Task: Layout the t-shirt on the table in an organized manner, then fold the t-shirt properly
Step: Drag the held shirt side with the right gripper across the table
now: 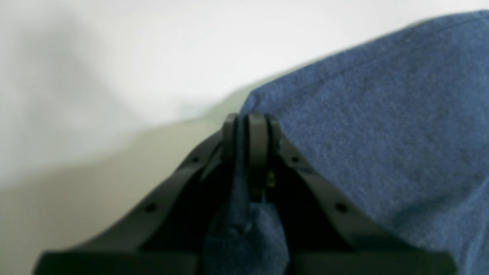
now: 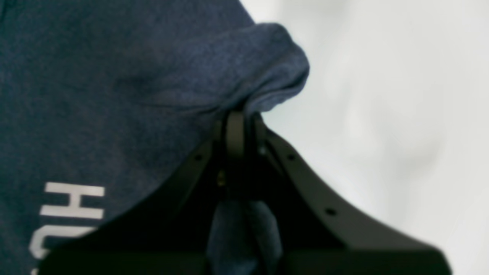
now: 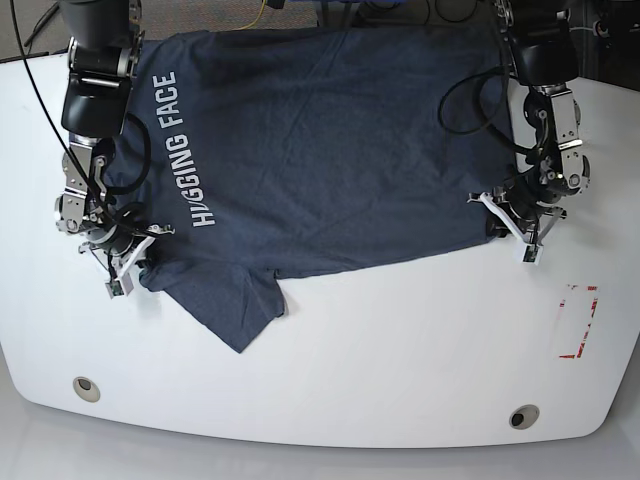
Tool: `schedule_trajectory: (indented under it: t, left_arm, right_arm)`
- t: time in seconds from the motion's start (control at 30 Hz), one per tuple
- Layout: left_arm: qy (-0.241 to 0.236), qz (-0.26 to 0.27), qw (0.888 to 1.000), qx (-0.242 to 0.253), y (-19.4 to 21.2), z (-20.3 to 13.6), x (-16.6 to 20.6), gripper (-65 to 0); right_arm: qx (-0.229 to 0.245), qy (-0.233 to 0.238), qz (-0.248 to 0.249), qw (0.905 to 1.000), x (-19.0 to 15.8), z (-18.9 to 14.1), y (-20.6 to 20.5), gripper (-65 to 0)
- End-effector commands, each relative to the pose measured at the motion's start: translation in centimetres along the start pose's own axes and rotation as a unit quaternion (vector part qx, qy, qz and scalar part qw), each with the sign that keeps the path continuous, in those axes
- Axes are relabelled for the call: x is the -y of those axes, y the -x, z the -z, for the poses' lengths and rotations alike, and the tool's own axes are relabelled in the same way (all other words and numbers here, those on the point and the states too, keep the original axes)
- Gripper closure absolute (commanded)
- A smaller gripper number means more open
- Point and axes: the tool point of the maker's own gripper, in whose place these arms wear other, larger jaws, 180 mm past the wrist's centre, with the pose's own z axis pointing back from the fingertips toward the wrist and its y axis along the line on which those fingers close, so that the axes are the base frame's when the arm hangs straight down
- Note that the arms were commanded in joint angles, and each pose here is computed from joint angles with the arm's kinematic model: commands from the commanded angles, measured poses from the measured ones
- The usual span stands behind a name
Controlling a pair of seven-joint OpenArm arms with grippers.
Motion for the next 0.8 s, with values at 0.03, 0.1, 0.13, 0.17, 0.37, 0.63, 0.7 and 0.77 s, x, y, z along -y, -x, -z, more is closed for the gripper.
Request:
schedule_trajectory:
  t: [0.03,0.1,0.13,0.17,0.37,0.63,0.7,0.77]
  left_arm:
    - [-0.014,0.019,0.999,0.022,-2.2,-0.9,-0.5,-3.1]
    - [-0.016,0.025,0.999,0.034,-3.1,-1.3,-0.5,-3.1]
    - [-0.018,0.03,0.999,0.04,-3.6,-1.6,-0.5,-3.1]
    - [-0.022,0.037,0.998,0.048,-4.4,-2.0,-0.8,-3.1]
    - [-0.032,0.051,0.996,0.062,-7.3,-2.7,-1.3,-3.1]
    - [-0.068,0.08,0.991,0.086,-12.1,-4.8,-4.0,-3.1]
    - [-0.072,0.085,0.989,0.096,-13.4,-5.3,-4.0,-3.1]
    - [-0.088,0.103,0.985,0.108,-15.3,-6.8,-4.7,-3.1]
  right_arm:
    - [0.042,0.01,-0.025,0.9988,0.7,-1.5,-3.8,0.0]
    - [0.051,0.014,-0.036,0.998,0.5,-2.0,-4.8,0.0]
    - [0.052,0.015,-0.042,0.9977,0.5,-2.2,-5.1,0.0]
    - [0.05,0.017,-0.045,0.9976,0.4,-2.4,-5.3,0.0]
    - [0.059,0.026,-0.062,0.996,0.6,-3.3,-7.6,0.0]
    - [0.081,0.042,-0.083,0.9924,1.2,-4.9,-11.0,0.0]
    - [0.085,0.052,-0.09,0.991,1.9,-5.6,-11.9,0.0]
    - [0.097,0.061,-0.097,0.9887,2.3,-6.3,-13.4,0.0]
